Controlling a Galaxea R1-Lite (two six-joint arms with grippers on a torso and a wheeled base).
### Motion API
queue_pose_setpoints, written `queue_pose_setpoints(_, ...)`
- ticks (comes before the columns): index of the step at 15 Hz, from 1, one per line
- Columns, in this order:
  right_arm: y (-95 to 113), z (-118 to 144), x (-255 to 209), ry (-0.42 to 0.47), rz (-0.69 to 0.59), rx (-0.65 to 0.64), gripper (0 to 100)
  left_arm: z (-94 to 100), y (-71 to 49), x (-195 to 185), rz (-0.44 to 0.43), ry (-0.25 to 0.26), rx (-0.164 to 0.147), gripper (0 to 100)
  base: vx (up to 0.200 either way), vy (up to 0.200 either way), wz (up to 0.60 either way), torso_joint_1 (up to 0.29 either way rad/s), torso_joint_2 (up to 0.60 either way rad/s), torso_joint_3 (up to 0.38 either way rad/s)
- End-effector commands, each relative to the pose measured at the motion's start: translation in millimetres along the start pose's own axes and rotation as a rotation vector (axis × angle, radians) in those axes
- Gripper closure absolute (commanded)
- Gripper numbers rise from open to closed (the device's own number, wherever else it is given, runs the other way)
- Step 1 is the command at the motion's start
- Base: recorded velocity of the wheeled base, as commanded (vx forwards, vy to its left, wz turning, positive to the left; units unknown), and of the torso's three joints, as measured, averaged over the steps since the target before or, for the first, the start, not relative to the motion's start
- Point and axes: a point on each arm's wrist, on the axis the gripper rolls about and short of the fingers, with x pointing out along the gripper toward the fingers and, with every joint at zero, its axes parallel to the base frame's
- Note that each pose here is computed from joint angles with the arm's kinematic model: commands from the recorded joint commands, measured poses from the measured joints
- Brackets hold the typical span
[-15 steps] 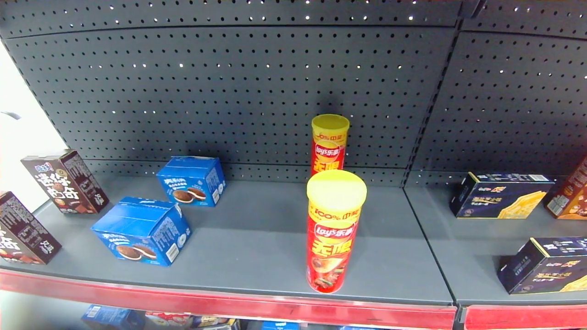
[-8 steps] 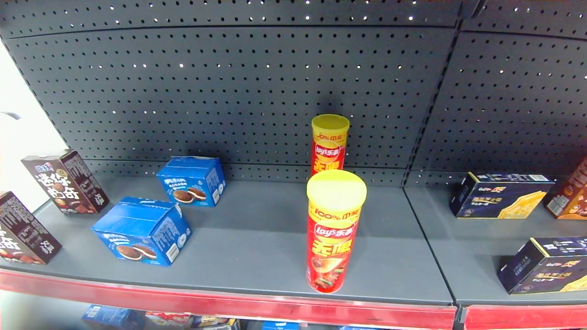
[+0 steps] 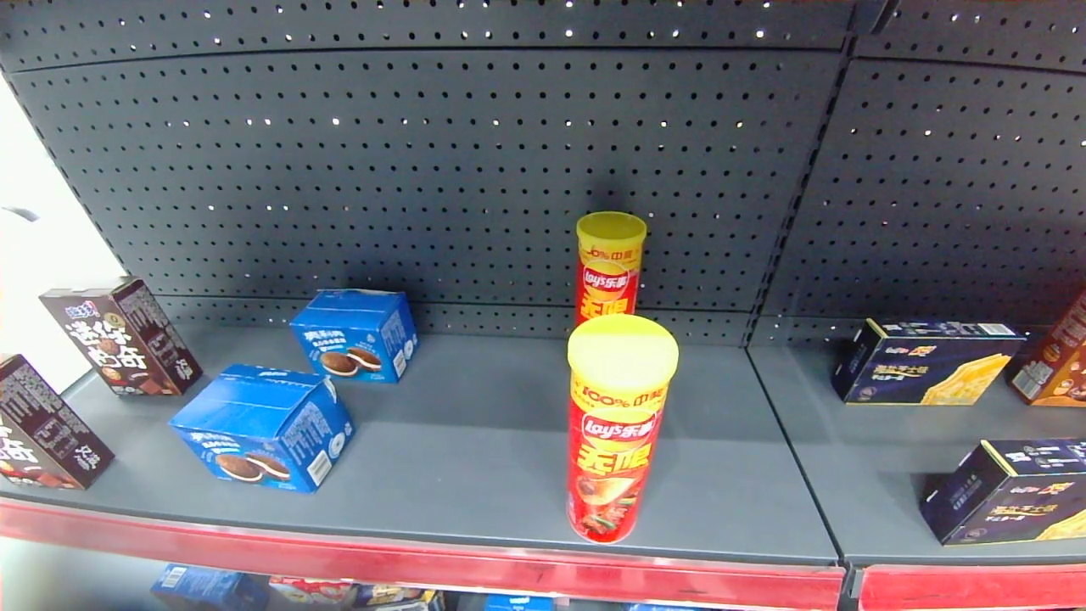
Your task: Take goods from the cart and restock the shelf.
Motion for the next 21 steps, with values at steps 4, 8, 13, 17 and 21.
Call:
queue_pose_setpoints(4,0.0,0.1,0.1,0.001,0.000,-0.001,0,0.1,-1.5,0.3,-0.066,0.004,-0.016,0,0.000,0.000,0.00,0.000,0.00,0.000)
queue_pose_setpoints(8,0.0,0.1,0.1,0.001,0.000,0.001,0,0.1,-1.5,0.3,-0.066,0.004,-0.016,0,0.000,0.000,0.00,0.000,0.00,0.000)
queue_pose_setpoints(13,0.0,0.1,0.1,0.001,0.000,-0.001,0,0.1,-1.5,0.3,-0.066,0.004,-0.016,0,0.000,0.000,0.00,0.000,0.00,0.000)
queue_pose_setpoints(17,0.1,0.1,0.1,0.001,0.004,-0.002,0,0.1,-1.5,0.3,-0.066,0.004,-0.016,0,0.000,0.000,0.00,0.000,0.00,0.000)
queue_pose_setpoints(21,0.2,0.1,0.2,0.002,0.009,-0.001,0,-0.2,-1.5,0.3,-0.062,0.003,-0.016,0,0.000,0.000,-0.15,0.001,0.00,-0.001)
